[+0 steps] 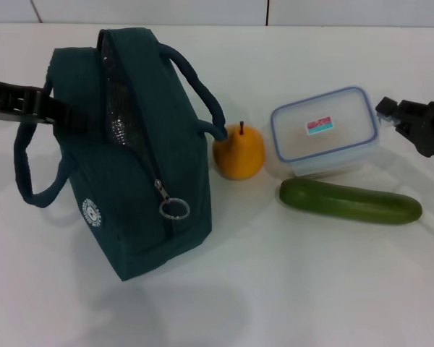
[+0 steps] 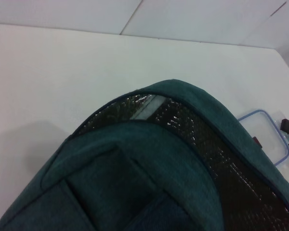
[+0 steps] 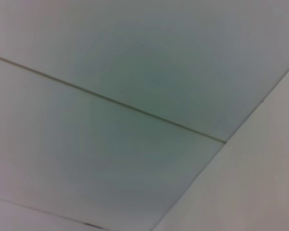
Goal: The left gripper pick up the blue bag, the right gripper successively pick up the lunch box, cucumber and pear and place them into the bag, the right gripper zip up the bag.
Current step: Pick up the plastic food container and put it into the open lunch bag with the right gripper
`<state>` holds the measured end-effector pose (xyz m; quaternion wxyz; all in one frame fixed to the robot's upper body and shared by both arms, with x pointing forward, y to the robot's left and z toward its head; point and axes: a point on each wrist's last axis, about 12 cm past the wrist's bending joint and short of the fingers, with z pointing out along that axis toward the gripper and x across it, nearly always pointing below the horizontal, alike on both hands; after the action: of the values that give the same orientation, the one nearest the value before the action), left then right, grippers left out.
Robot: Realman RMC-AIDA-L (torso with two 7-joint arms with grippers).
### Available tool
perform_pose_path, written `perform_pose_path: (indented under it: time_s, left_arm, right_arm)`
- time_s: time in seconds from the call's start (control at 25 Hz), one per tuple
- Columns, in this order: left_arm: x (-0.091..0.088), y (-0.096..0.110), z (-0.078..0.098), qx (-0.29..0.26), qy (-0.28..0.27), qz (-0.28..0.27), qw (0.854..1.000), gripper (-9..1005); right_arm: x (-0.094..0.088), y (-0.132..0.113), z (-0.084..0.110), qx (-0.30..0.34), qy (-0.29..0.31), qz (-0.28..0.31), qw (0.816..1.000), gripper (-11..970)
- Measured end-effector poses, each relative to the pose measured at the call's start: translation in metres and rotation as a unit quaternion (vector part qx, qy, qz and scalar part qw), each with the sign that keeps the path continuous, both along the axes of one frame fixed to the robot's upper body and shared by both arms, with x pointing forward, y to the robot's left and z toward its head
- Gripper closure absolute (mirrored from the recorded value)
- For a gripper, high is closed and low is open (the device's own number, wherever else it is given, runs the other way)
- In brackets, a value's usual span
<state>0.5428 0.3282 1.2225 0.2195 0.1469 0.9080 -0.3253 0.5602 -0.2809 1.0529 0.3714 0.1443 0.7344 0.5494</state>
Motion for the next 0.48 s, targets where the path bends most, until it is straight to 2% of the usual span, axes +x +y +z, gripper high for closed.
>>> perform_pose_path:
  time_s: [0.48]
  left_arm:
    - [0.0, -0.002, 0.001, -0.006, -0.002, -0.002, 1.0, 953]
  right_arm:
    - [-0.023, -0.038, 0.004, 0.075, -0.017, -0.069, 0.995, 858]
